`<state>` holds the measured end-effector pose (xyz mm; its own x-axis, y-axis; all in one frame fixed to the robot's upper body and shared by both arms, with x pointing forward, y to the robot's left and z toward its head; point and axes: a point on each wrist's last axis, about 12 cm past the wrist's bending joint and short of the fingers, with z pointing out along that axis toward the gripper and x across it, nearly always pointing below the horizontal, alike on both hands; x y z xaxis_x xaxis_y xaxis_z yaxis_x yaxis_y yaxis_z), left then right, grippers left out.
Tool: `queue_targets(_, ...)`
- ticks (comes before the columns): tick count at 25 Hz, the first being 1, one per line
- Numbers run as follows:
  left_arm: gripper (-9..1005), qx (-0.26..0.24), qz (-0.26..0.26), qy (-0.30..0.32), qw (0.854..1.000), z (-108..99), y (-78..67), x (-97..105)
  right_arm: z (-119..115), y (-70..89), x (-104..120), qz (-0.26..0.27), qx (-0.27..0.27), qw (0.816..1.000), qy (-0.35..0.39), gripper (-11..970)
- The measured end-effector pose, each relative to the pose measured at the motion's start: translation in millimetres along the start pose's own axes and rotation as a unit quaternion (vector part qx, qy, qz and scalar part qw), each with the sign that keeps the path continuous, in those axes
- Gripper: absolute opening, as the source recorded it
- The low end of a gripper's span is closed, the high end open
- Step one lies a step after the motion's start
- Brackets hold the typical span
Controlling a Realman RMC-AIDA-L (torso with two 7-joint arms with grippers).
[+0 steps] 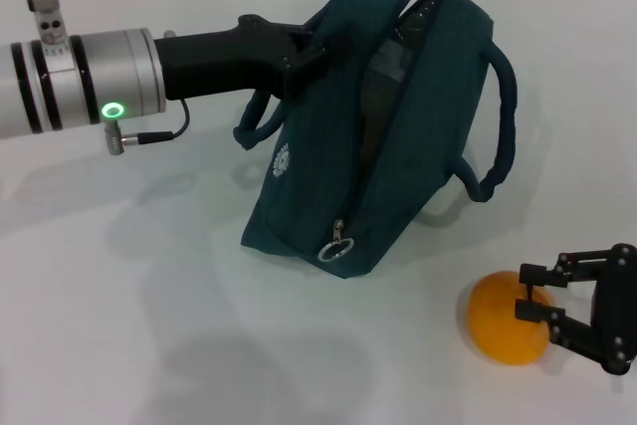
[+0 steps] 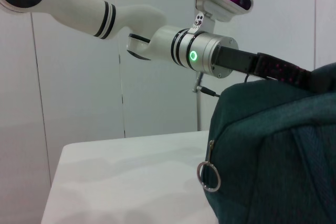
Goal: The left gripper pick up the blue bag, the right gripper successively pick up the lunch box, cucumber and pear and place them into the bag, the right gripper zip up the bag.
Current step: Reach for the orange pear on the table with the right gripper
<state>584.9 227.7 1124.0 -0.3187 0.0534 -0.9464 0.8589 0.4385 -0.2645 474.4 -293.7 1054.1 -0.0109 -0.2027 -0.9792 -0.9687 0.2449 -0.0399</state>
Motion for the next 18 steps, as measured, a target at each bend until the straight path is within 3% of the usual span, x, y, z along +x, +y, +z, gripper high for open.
queue_targets(12, 42, 0.000, -0.001, 0.003, 1.000, -0.4, 0.2, 1.3, 2.7, 1.8, 0.3, 0.003, -0.001, 1.000, -0.005, 279)
queue_targets(18, 43, 0.000, -0.001, 0.003, 1.000, -0.5, 0.3, 1.3, 2.9, 0.6, -0.8, 0.004, 0.000, 1.000, -0.006, 206)
